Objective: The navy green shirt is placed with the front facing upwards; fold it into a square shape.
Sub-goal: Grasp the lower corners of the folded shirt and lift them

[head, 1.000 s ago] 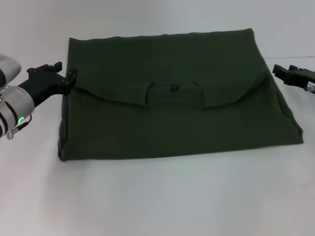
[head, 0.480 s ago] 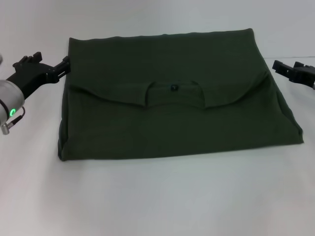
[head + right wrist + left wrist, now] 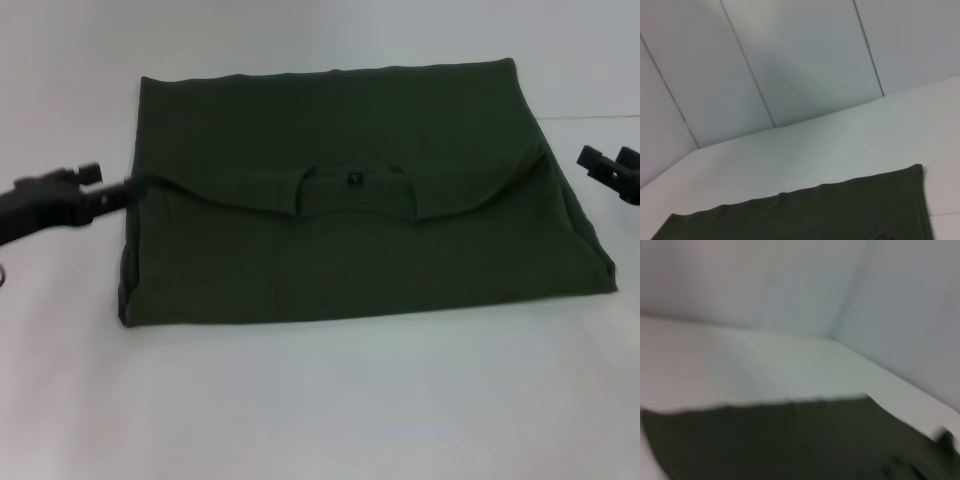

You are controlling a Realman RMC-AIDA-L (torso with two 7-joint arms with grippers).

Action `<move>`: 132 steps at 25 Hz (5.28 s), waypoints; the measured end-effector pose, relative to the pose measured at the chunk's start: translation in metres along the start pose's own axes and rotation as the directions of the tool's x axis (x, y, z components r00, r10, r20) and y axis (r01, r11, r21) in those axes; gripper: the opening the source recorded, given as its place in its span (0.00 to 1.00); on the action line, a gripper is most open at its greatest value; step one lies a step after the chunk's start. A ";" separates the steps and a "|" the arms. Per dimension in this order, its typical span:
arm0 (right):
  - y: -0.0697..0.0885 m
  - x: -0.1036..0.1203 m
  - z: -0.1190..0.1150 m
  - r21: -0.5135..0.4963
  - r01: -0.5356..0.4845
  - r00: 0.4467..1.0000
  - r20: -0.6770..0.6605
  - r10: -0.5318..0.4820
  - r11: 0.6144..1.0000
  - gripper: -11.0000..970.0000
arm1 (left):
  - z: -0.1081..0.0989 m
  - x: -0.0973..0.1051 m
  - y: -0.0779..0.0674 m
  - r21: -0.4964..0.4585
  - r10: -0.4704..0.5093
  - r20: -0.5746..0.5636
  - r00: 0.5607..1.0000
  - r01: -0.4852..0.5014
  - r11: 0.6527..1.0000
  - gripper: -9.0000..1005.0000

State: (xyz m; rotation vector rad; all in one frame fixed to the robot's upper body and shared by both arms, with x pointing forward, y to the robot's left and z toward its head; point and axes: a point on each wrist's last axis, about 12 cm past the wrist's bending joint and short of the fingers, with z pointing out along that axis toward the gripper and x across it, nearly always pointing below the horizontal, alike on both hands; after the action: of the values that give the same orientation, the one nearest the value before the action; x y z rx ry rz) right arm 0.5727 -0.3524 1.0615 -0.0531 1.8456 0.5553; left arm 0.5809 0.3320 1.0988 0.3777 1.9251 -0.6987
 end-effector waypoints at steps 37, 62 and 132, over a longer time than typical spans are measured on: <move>0.007 0.022 -0.025 -0.073 -0.033 0.999 0.013 0.034 0.997 0.75 | 0.008 0.049 -0.014 0.038 0.063 -0.329 0.942 -0.054 0.998 0.53; -0.012 0.051 -0.072 -0.003 0.018 0.993 -0.113 -0.019 1.000 0.75 | 0.012 0.050 -0.018 0.035 0.073 -0.319 0.945 -0.065 0.997 0.05; 0.045 0.148 -0.200 -0.245 0.157 0.976 -0.109 -0.188 0.957 0.07 | -0.124 0.115 -0.057 0.343 0.374 -0.121 0.920 -0.315 0.885 0.05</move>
State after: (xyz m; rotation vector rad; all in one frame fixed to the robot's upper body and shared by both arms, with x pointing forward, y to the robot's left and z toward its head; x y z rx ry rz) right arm 0.3303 -0.3571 0.9907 -0.4157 1.8709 0.6568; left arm 0.4107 0.3596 1.0528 0.9954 1.8454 -0.7529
